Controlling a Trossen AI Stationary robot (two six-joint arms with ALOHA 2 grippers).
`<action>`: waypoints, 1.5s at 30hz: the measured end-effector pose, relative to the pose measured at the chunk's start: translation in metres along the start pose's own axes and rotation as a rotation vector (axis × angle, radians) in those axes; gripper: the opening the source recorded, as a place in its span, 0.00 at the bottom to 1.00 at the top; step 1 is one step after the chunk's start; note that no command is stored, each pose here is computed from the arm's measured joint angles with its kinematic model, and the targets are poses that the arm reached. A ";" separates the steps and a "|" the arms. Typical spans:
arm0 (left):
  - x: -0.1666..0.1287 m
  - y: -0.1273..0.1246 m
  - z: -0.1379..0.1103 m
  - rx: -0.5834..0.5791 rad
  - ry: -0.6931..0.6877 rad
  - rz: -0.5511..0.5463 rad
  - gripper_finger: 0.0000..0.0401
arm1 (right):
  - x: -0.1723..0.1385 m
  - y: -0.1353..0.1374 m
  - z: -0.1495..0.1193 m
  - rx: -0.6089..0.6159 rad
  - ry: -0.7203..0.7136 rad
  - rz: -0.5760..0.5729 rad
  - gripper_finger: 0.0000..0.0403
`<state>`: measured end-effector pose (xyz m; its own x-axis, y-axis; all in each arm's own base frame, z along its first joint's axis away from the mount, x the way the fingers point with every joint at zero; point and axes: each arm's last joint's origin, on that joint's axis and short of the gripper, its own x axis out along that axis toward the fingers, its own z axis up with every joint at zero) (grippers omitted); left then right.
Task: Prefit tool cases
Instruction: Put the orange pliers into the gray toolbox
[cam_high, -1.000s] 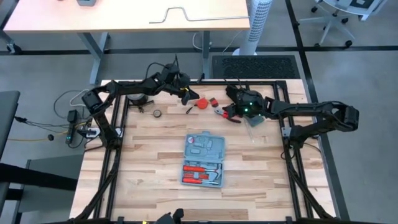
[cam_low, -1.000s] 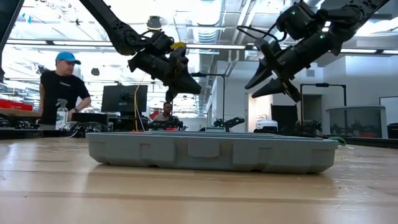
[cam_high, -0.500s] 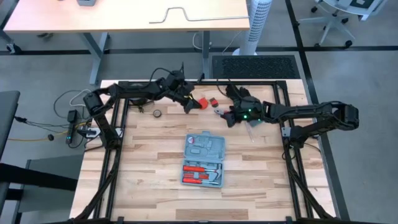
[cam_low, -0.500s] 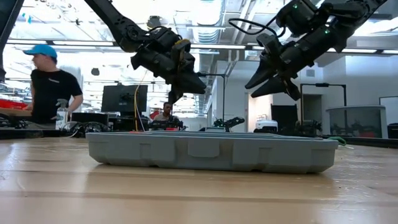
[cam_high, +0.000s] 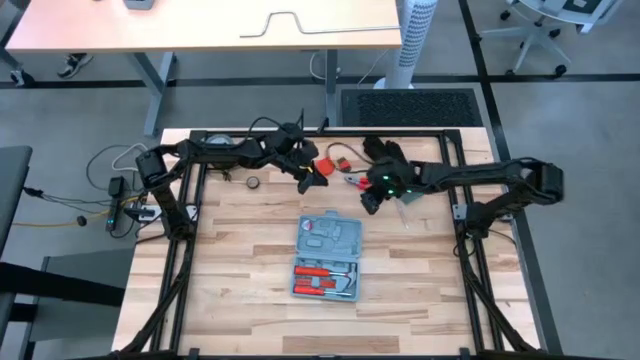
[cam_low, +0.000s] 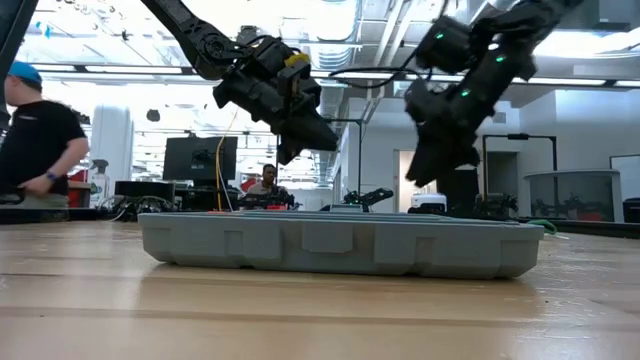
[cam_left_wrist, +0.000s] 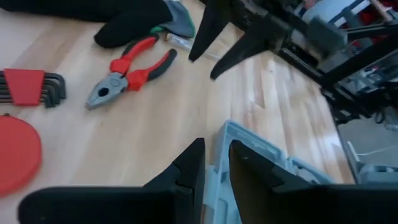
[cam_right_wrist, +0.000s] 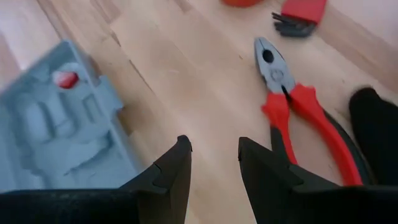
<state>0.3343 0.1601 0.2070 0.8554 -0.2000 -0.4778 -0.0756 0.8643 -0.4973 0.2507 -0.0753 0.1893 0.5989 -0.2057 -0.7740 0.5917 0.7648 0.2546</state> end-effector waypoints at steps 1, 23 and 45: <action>0.000 0.000 0.000 0.005 -0.002 0.010 0.16 | 0.005 0.001 0.003 -0.023 0.012 -0.007 0.35; -0.001 0.004 -0.012 0.029 0.099 0.086 0.16 | 0.062 -0.030 0.016 -0.044 0.211 -0.229 0.35; -0.002 0.006 -0.016 0.060 0.134 0.135 0.16 | 0.023 -0.024 0.036 0.067 0.042 -0.208 0.30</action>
<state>0.3244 0.1585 0.1933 0.7636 -0.1367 -0.6310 -0.1507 0.9126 -0.3800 0.2693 -0.1203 0.1859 0.4376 -0.3283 -0.8371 0.7355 0.6662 0.1232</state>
